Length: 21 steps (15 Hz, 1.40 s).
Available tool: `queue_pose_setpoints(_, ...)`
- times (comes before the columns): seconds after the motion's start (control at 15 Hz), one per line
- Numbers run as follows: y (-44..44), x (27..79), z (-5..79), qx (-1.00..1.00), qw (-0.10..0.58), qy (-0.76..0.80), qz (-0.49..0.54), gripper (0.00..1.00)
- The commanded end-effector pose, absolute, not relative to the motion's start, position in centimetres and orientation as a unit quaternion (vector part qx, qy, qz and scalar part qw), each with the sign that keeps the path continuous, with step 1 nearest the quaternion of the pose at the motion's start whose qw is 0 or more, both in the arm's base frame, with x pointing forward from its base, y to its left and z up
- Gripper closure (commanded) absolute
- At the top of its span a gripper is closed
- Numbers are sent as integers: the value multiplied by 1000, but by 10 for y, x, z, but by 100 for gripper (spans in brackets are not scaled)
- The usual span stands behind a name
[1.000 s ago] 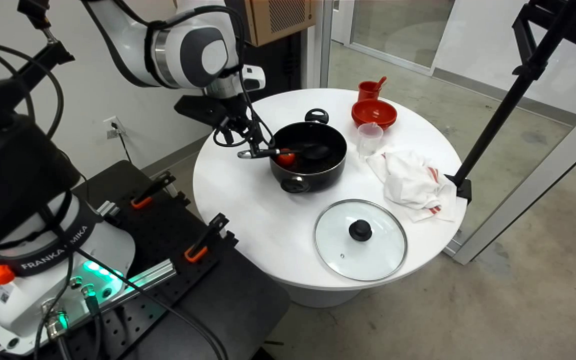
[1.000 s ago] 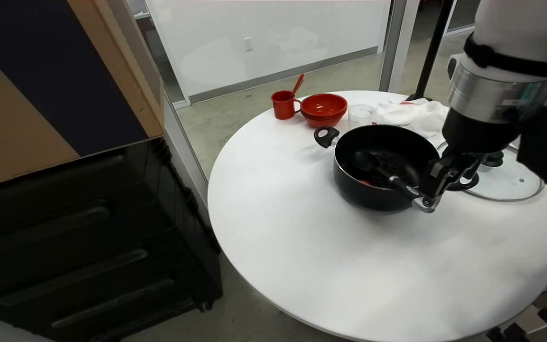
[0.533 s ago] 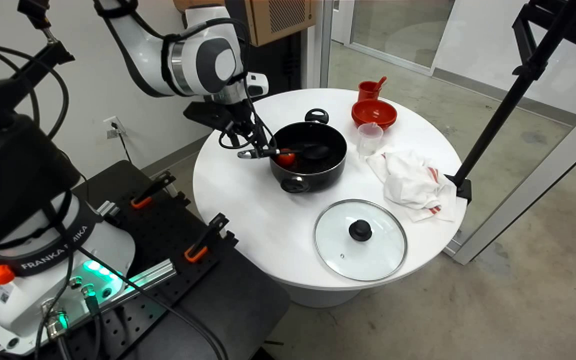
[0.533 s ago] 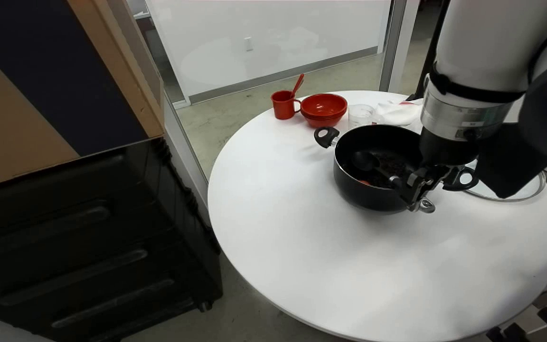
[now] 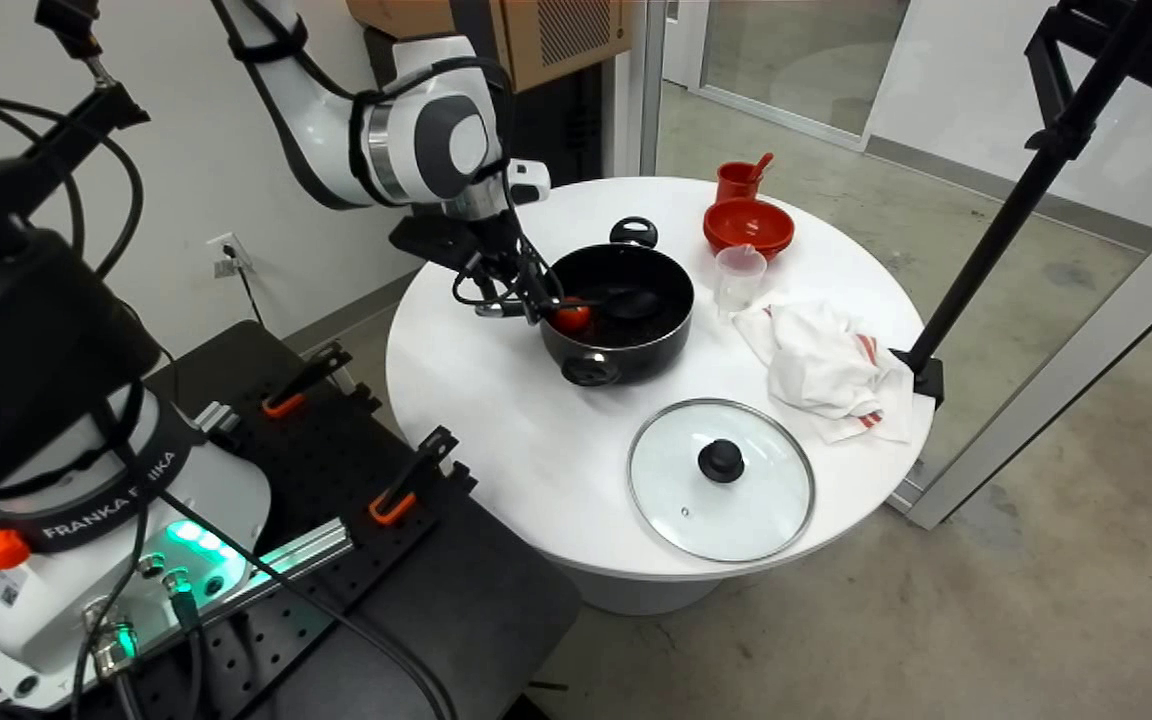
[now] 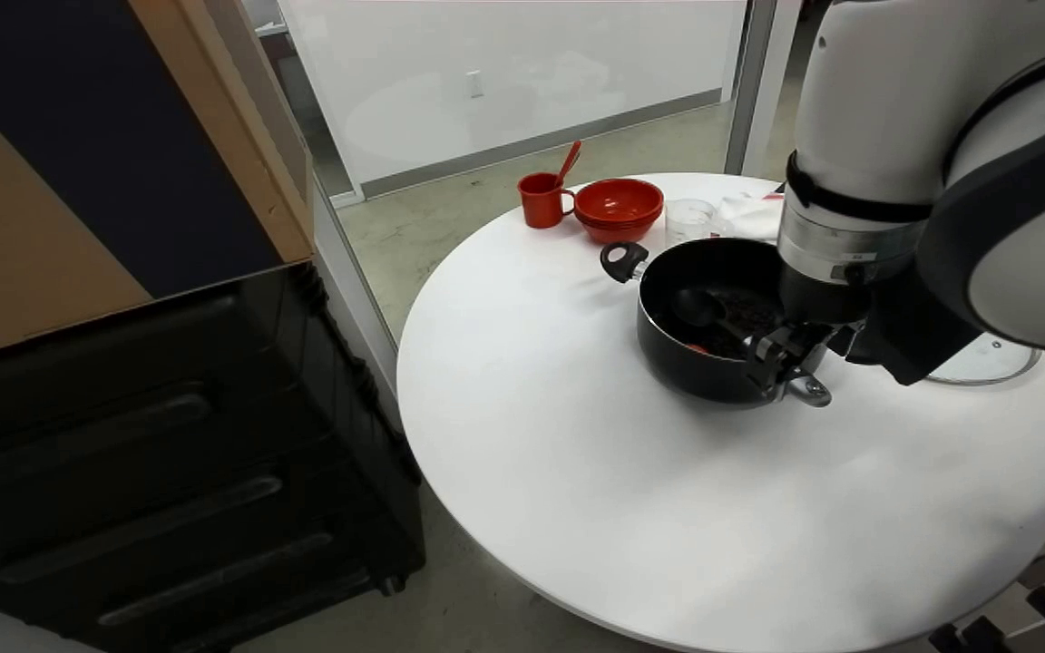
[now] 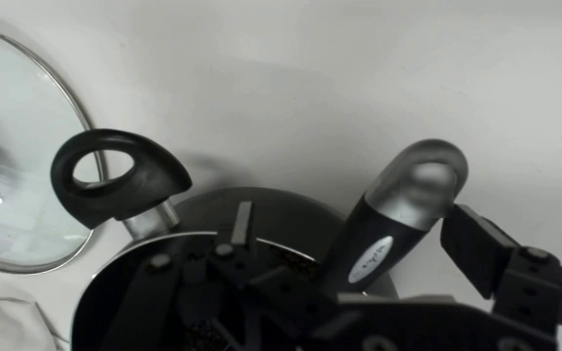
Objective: Use the black serving spoon in the black pot to stir its contents
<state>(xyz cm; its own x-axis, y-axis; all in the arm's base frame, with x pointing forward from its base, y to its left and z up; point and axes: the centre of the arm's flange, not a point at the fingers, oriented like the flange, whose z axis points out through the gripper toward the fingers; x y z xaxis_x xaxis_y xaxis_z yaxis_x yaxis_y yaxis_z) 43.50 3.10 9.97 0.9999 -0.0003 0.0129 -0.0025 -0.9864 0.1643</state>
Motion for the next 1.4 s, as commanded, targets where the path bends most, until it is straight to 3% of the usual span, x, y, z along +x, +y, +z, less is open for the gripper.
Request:
queue_pose_setpoints(0.0, 33, 441, 87, 996, 91, -8, 15, 28)
queue_pose_setpoints(0.6, 36, 441, 85, 995, 97, -19, 5, 92)
queue_pose_setpoints(0.8, 38, 441, 90, 996, 92, -18, 1, 99)
queue_pose_setpoints(1.07, 41, 443, 99, 996, 87, -21, -8, 100)
queue_pose_setpoints(1.13, 41, 444, 100, 996, 87, -23, -10, 83)
queue_pose_setpoints(1.33, 39, 445, 100, 995, 90, -26, -17, 60)
